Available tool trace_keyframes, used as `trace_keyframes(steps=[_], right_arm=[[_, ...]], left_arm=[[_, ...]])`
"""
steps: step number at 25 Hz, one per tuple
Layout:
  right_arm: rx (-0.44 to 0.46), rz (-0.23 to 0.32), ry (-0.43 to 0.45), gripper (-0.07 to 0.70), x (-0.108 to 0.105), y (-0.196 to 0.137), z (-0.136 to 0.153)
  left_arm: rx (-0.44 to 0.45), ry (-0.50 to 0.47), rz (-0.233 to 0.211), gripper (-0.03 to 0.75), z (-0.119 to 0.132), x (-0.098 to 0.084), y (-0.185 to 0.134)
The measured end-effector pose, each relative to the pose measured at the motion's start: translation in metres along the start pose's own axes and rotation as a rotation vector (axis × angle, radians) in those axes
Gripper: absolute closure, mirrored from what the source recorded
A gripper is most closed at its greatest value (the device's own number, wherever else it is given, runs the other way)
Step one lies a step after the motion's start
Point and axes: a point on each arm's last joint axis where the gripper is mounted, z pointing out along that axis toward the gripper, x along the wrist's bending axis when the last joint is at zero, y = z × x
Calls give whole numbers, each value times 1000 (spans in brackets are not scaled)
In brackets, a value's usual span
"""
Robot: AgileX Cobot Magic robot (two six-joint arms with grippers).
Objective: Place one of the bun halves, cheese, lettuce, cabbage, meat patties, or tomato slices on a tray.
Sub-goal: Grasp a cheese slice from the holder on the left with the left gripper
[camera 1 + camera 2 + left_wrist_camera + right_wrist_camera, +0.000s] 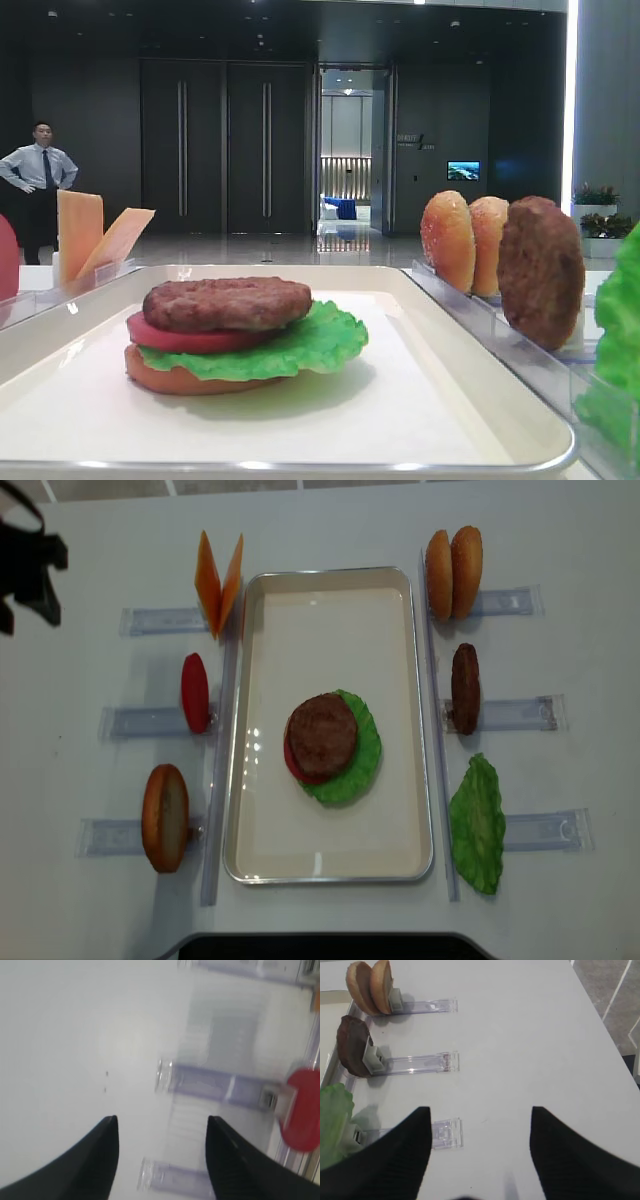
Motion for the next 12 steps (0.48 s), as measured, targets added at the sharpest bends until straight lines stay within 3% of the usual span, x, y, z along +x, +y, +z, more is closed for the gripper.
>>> trace_keyframes(steps=[2,6,9,12], right_arm=[[0,0,0,218,0,0,0],[0,0,0,218,0,0,0],[0,0,0,218,0,0,0],[0,0,0,218,0,0,0]], left_arm=[[-19,-13,17,292,13,-8,40],[-49,-135,-14,292,34,-27,91],[-64,-165,-13,292,40,-40,105],[-79,-100,48,292,37,-62,103]])
